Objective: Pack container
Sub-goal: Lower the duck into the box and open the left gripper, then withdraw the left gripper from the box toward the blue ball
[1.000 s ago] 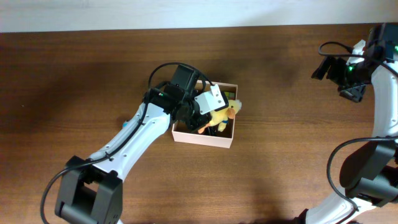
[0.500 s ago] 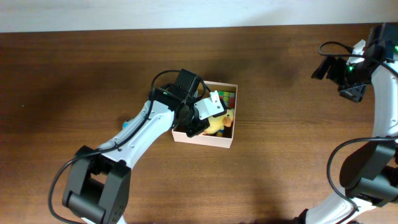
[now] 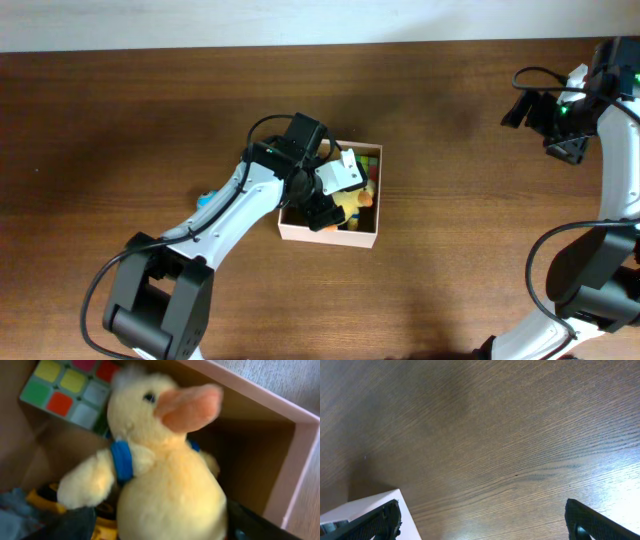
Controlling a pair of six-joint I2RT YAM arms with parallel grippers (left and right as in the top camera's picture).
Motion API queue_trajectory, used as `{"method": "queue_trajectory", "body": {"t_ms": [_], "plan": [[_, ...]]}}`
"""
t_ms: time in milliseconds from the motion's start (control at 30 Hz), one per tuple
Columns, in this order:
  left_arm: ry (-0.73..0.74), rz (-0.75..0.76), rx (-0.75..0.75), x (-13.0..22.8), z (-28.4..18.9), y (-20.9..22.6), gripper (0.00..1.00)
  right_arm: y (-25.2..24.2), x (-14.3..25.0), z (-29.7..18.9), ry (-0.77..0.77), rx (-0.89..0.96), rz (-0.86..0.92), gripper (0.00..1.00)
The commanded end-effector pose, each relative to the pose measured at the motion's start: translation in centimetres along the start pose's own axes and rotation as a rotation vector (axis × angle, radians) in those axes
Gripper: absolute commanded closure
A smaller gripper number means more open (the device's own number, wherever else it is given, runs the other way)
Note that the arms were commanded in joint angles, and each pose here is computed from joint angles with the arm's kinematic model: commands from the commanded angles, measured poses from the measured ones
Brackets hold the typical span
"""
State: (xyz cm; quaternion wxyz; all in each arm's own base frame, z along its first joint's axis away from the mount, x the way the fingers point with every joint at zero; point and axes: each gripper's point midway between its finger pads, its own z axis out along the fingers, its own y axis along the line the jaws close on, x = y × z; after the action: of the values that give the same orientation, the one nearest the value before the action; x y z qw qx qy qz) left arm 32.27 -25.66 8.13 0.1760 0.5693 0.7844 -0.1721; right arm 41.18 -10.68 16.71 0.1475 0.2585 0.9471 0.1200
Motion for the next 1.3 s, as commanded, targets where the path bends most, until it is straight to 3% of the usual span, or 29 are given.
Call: {"method": "queue_trajectory", "body": {"t_ms": [0, 67, 600, 700, 900, 1100, 1267], "plan": [[0.010, 0.008, 0.025, 0.2, 1.0, -0.3, 0.13, 0.3, -0.4, -1.2, -0.030, -0.017, 0.005, 0.01], [0.000, 0.014, 0.017, 0.0, 1.0, -0.1, 0.09, 0.3, -0.4, -1.2, -0.030, -0.017, 0.005, 0.01], [-0.039, 0.046, -0.073, -1.4, 0.6, 1.9, 0.09, 0.3, -0.4, -1.2, -0.030, -0.017, 0.005, 0.01], [-0.039, 0.045, -0.073, -1.4, 0.6, 1.9, 0.00, 0.3, -0.4, -1.2, -0.030, -0.017, 0.005, 0.01], [-0.053, 0.033, -0.082, -2.1, 0.2, 2.1, 0.01, 0.3, -0.4, -1.1, -0.030, -0.018, 0.005, 0.01], [-0.150, -0.006, -0.150, -5.9, -3.4, 3.5, 0.01, 0.3, -0.4, -1.2, -0.030, -0.017, 0.005, 0.01], [-0.243, -0.099, -0.262, -8.8, -9.8, 5.5, 0.01, 0.3, -0.4, -1.2, -0.030, -0.017, 0.005, 0.01]]}}
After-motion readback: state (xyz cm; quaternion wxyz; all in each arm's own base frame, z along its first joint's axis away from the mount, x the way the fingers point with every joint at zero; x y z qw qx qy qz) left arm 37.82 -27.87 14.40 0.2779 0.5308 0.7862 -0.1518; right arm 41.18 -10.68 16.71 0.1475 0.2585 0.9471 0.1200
